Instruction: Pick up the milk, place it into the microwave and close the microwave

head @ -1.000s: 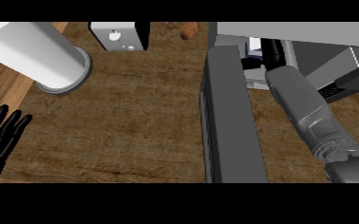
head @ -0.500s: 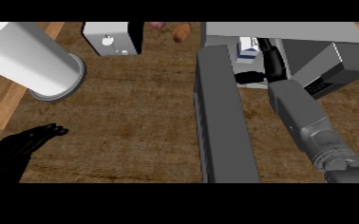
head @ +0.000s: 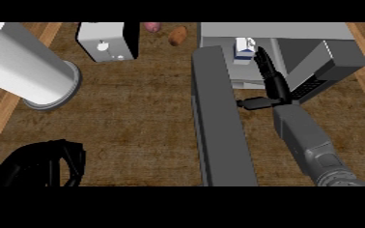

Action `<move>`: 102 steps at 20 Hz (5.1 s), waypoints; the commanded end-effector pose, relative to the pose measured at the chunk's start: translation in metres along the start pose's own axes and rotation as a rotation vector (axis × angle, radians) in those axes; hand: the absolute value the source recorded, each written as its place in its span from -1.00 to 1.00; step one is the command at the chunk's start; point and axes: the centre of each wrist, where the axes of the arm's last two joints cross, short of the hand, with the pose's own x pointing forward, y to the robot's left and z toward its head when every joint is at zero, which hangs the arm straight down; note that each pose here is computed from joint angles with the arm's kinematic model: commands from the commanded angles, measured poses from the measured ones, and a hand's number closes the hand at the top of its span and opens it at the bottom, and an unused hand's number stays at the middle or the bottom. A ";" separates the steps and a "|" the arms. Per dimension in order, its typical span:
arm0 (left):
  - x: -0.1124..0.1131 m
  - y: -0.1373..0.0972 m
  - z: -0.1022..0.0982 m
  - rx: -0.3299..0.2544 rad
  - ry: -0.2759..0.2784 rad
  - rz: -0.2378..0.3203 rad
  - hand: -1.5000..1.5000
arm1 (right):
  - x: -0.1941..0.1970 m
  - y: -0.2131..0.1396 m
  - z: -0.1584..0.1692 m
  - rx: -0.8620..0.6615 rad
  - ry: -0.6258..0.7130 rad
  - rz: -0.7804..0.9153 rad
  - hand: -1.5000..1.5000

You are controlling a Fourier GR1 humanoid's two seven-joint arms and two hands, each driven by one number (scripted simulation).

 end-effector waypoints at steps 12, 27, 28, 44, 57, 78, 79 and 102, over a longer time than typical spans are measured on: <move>-0.023 -0.061 -0.038 -0.138 0.063 -0.015 1.00 | -0.041 -0.016 0.107 -0.009 0.030 -0.068 -1.00; -0.114 -0.124 -0.115 -0.375 0.179 -0.188 1.00 | -0.005 -0.089 0.170 0.008 -0.032 -0.025 -1.00; -0.127 -0.125 -0.122 -0.369 0.182 -0.217 1.00 | -0.004 -0.095 0.175 0.017 -0.037 -0.007 -1.00; -0.178 -0.161 -0.136 -0.215 0.113 -0.256 1.00 | 0.071 -0.103 0.147 0.189 -0.214 -0.139 -1.00; -0.163 -0.184 -0.152 -0.112 0.037 -0.153 1.00 | 0.121 -0.104 0.120 0.346 -0.220 -0.157 -1.00; -0.128 -0.168 -0.218 0.333 0.072 -0.116 -1.00 | 0.237 -0.157 0.055 0.332 -0.460 0.299 1.00; -0.126 -0.167 -0.223 0.338 0.072 -0.118 -1.00 | 0.245 -0.158 0.052 0.336 -0.475 0.325 1.00; -0.127 -0.168 -0.228 0.388 0.022 -0.088 -1.00 | 0.257 -0.159 0.026 0.315 -0.515 0.427 1.00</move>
